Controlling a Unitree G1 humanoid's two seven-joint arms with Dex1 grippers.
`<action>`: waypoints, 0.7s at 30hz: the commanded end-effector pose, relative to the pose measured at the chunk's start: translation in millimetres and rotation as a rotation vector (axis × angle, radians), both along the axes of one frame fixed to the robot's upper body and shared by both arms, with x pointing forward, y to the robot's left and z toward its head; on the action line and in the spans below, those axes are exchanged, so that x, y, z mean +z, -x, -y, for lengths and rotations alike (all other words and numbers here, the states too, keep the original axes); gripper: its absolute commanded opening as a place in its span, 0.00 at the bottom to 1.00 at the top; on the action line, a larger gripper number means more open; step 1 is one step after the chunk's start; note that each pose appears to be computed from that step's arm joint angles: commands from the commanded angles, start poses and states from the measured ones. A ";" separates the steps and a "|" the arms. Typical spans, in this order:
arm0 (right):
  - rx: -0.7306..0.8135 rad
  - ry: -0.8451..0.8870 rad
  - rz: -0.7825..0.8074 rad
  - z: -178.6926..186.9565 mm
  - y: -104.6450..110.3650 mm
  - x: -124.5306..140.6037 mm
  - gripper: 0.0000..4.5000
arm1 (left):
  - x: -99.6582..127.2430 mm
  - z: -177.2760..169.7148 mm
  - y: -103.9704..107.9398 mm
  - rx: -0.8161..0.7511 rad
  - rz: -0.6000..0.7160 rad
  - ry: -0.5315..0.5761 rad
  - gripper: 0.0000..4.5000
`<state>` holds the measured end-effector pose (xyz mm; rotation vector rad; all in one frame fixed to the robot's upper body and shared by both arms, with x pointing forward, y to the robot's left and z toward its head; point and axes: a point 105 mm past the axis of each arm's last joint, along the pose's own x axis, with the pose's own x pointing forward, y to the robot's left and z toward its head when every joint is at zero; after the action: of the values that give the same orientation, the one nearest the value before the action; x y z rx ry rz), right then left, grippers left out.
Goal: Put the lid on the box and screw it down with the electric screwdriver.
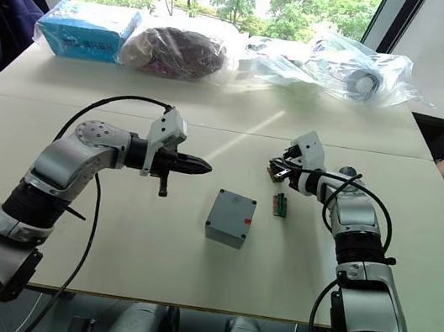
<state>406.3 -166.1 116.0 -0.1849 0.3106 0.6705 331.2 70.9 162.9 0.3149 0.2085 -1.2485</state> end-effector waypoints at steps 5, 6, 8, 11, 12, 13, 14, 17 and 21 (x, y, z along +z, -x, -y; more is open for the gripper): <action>0.012 -0.027 0.135 0.5 -0.6 34.4 0.02 | 6.0 2.0 2.7 -0.020 0.036 0.010 0.00; 0.013 -0.028 0.143 0.6 -0.4 36.4 0.02 | 6.0 1.8 2.7 -0.020 0.035 0.011 0.00; 0.018 -0.033 0.163 1.2 0.7 43.0 0.02 | 5.8 1.9 3.1 -0.020 0.032 0.013 0.00; 0.019 -0.027 0.193 2.4 1.2 51.2 0.02 | 6.0 1.8 3.4 -0.022 0.028 0.019 0.00; 0.024 -0.030 0.214 2.2 3.0 58.2 0.02 | 7.6 1.3 4.7 -0.028 0.024 0.026 0.00; 0.033 -0.042 0.232 1.4 6.0 65.6 0.02 | 9.5 0.7 6.4 -0.036 0.019 0.033 0.00; 0.040 -0.050 0.243 0.7 8.3 70.5 0.02 | 10.8 0.4 7.7 -0.041 0.016 0.037 0.00; 0.101 -0.085 0.279 -7.0 28.0 88.1 0.02 | 15.1 -1.9 16.7 -0.081 0.009 0.031 0.00; 0.206 -0.103 0.272 -21.9 70.0 95.1 0.02 | 18.2 -1.1 32.3 -0.158 -0.001 -0.002 0.00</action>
<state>354.3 -153.0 192.9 -0.2002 0.0492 0.7978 308.0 76.4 169.7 0.3236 0.2297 -1.3565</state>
